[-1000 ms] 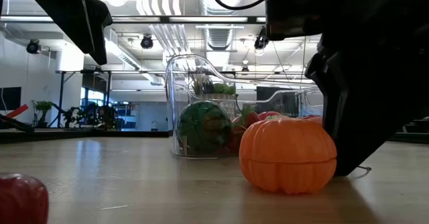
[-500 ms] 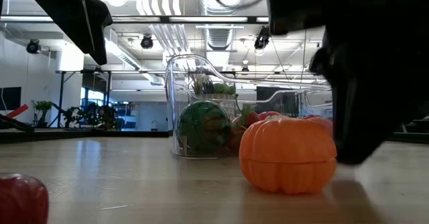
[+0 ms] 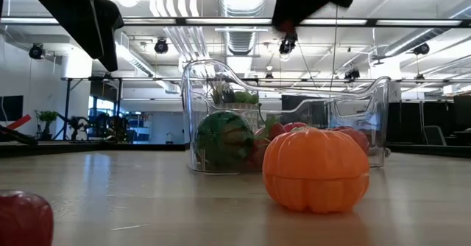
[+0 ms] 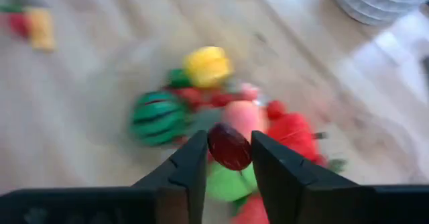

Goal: Pick and placing Produce into tupperware
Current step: Put the cherry into the transparent bin

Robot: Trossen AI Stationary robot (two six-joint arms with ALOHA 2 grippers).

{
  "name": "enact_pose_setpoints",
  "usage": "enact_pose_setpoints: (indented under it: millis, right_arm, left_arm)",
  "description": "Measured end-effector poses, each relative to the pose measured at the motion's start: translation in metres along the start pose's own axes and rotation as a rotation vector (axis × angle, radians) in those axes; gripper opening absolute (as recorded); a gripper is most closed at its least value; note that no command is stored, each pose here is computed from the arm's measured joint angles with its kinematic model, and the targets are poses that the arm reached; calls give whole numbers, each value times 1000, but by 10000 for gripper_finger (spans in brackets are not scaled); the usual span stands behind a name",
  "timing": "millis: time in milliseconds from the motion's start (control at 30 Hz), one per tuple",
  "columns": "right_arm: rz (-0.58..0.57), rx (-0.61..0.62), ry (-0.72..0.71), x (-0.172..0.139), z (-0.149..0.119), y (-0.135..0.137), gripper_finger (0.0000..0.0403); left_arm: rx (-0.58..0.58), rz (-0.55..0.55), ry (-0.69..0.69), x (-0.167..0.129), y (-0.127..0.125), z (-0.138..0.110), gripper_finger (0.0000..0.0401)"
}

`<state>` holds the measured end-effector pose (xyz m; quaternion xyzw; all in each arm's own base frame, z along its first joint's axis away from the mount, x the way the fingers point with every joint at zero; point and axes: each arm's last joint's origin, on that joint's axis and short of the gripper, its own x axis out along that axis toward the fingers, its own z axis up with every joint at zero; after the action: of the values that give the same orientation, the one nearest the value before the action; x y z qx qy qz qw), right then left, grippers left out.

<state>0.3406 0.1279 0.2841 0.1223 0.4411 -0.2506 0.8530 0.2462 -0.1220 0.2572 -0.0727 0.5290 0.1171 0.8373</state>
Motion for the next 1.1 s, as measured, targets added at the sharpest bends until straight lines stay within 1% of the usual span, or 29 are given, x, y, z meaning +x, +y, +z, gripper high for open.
enact_pose_setpoints:
  millis: [67, 100, 167, 200, 267, 333, 467, 533, 600, 700, 833, 967, 1100]
  right_arm:
    - [-15, -14, 57, 17, 7, -13, 124]
    - [-4, -10, 93, 25, 9, -18, 133]
    - [55, 7, 172, 37, 12, -23, 153]
    - [59, 4, 199, 42, 12, -24, 163]
    - [44, 1, 197, 45, 10, -23, 185]
    - [9, 17, 148, 40, 8, -20, 204]
    - [-34, 72, 35, 16, 2, -15, 233]
    - [-51, 93, 13, 3, -4, -15, 243]
    - [-65, 98, 29, -7, -13, -14, 249]
    - [-18, 30, 61, -19, -30, -2, 253]
    - [123, -98, 83, -27, -55, 28, 252]
    - [197, -223, 66, -23, -80, 57, 247]
    - [221, -257, 83, -8, -92, 73, 247]
  left_arm:
    - [-1, 0, 0, 0, 0, 0, 283]
    - [0, 0, 0, 0, 0, 0, 283]
    - [-1, 0, 0, 0, 0, 0, 283]
    - [-1, 0, 1, 0, 0, 0, 283]
    - [-2, 2, 2, 0, 0, 0, 283]
    - [-3, 1, 2, 0, 0, 0, 283]
    - [-13, -15, -17, 0, -1, 2, 283]
    - [-14, -22, -25, 0, -2, 3, 283]
    - [-11, -18, -21, 0, -2, 2, 283]
    - [28, -16, -22, 1, 0, 3, 283]
    - [72, -7, -23, 2, 3, 6, 283]
    - [63, 5, -26, 3, 6, 8, 283]
    - [85, 7, -27, 3, 6, 9, 283]
